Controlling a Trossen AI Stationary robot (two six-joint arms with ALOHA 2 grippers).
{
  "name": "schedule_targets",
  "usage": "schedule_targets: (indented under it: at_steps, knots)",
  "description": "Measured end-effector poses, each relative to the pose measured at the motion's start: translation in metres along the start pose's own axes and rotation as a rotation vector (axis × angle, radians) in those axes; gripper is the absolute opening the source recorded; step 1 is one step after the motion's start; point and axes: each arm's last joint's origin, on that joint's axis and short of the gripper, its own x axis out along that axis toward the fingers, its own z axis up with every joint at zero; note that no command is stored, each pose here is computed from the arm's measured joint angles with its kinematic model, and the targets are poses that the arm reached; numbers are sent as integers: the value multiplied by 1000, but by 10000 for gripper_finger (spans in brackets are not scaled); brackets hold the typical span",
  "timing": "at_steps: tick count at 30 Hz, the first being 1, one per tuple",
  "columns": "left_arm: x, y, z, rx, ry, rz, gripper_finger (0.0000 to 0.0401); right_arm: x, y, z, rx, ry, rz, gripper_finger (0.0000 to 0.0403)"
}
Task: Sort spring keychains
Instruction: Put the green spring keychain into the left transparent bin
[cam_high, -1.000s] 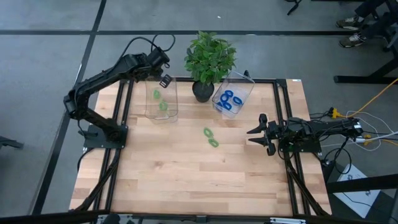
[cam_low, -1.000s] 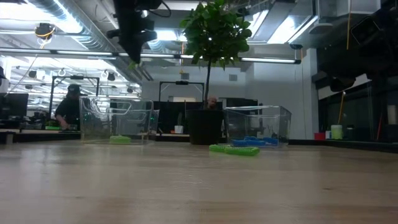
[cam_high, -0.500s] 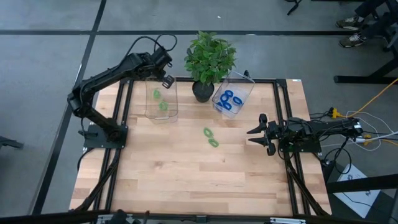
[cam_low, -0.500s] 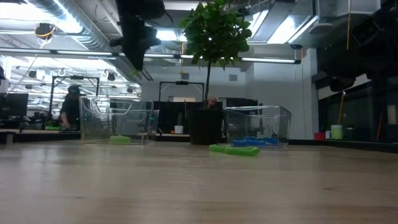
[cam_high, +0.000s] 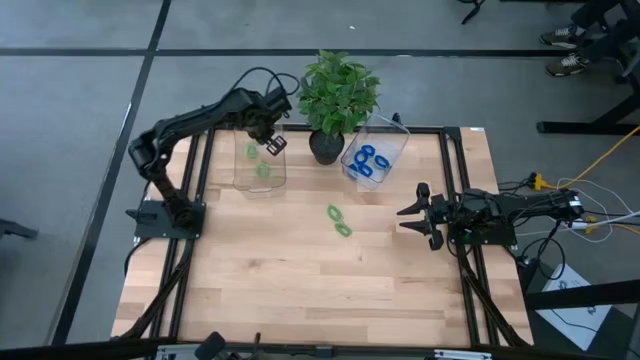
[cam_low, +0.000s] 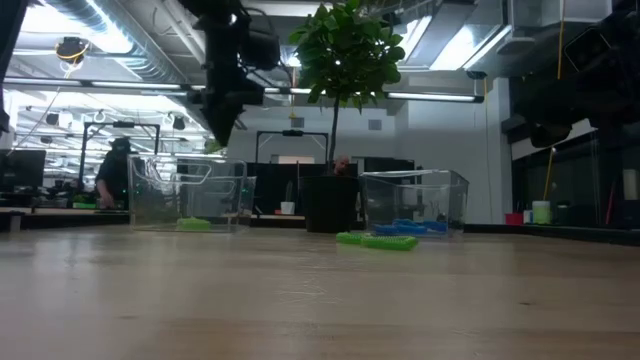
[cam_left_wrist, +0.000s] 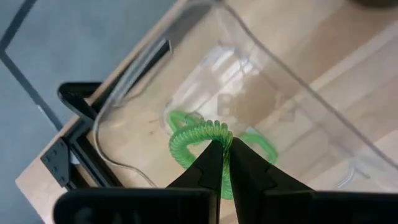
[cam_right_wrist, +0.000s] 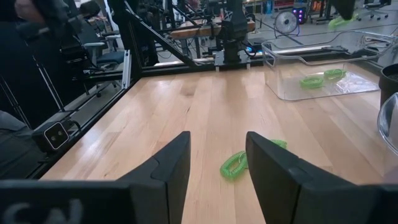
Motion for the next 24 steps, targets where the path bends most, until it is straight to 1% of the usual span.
schedule_targets:
  at_steps: [6, 11, 15, 24]
  knots:
    - [15, -3, -4, 29, 60, 12, 15, 0, 0, 0, 0, 0, 0, 154]
    - [24, -4, -13, -14, 124, 32, 21, 0, 0, 0, 0, 0, 0, 154]
    - [25, -3, -17, -6, 166, 42, 41, 0, 0, 0, 0, 0, 0, 154]
    - [25, -3, -17, -6, 166, 46, 93, 0, 0, 0, 0, 0, 0, 154]
